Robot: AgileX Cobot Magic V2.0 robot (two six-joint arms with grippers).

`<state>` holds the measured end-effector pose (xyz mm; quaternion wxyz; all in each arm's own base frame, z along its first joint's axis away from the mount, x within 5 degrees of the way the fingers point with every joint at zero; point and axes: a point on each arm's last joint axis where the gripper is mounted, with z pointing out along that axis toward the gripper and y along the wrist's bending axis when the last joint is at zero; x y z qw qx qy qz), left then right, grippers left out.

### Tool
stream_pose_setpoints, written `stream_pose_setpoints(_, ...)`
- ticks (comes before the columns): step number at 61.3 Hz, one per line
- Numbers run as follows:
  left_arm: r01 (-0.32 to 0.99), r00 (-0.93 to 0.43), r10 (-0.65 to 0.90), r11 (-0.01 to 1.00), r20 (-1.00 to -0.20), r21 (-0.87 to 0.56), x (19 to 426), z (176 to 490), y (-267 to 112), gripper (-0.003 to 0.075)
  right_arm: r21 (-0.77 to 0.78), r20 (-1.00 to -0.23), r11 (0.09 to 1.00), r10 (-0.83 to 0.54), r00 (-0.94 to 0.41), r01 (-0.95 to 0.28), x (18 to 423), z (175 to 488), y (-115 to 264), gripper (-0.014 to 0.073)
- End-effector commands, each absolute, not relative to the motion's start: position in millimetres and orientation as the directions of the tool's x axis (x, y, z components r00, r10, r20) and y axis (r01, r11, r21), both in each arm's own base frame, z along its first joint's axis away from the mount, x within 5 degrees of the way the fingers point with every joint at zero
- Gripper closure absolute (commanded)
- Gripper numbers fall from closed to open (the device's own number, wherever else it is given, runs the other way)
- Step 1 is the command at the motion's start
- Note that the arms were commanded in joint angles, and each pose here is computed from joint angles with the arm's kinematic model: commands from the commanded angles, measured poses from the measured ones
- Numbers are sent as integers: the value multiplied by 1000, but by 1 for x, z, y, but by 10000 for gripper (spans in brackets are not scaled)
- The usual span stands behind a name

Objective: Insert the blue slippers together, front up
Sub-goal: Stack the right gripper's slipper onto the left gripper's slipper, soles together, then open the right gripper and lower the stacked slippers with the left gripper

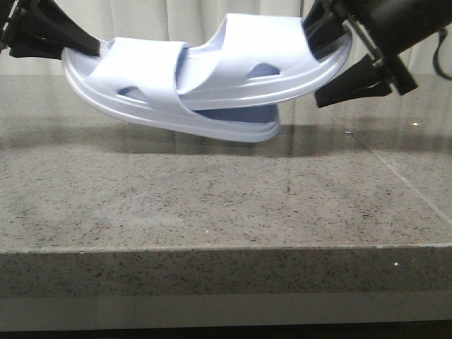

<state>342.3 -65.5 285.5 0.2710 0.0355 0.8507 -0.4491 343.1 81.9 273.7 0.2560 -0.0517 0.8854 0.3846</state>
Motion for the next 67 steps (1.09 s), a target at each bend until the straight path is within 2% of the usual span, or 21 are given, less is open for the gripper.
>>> stream_pose_setpoints(1,349,-824,-224,522,-520,-778,337,313,-72,741,615,-577,707,103,-810,-349,332,315,72,22)
stream_pose_setpoints(14,349,-824,-224,522,-520,-778,337,313,-72,741,557,-602,764,103,-792,-324,320,331,48,1)
stream_pose_setpoints(28,350,-824,-224,522,-520,-778,337,313,-72,741,541,-609,774,91,-788,-329,306,343,33,-13)
stream_pose_setpoints(44,350,-824,-224,522,-520,-778,337,313,-72,741,343,-649,885,-20,-761,-315,259,364,30,-6)
stream_pose_setpoints(57,350,-824,-224,522,-520,-778,337,313,-72,741,274,-685,913,-35,-728,-302,223,363,29,-6)
stream_pose_setpoints(67,350,-824,-224,522,-520,-778,337,313,-72,741,264,-710,921,-15,-704,-285,214,359,28,-6)
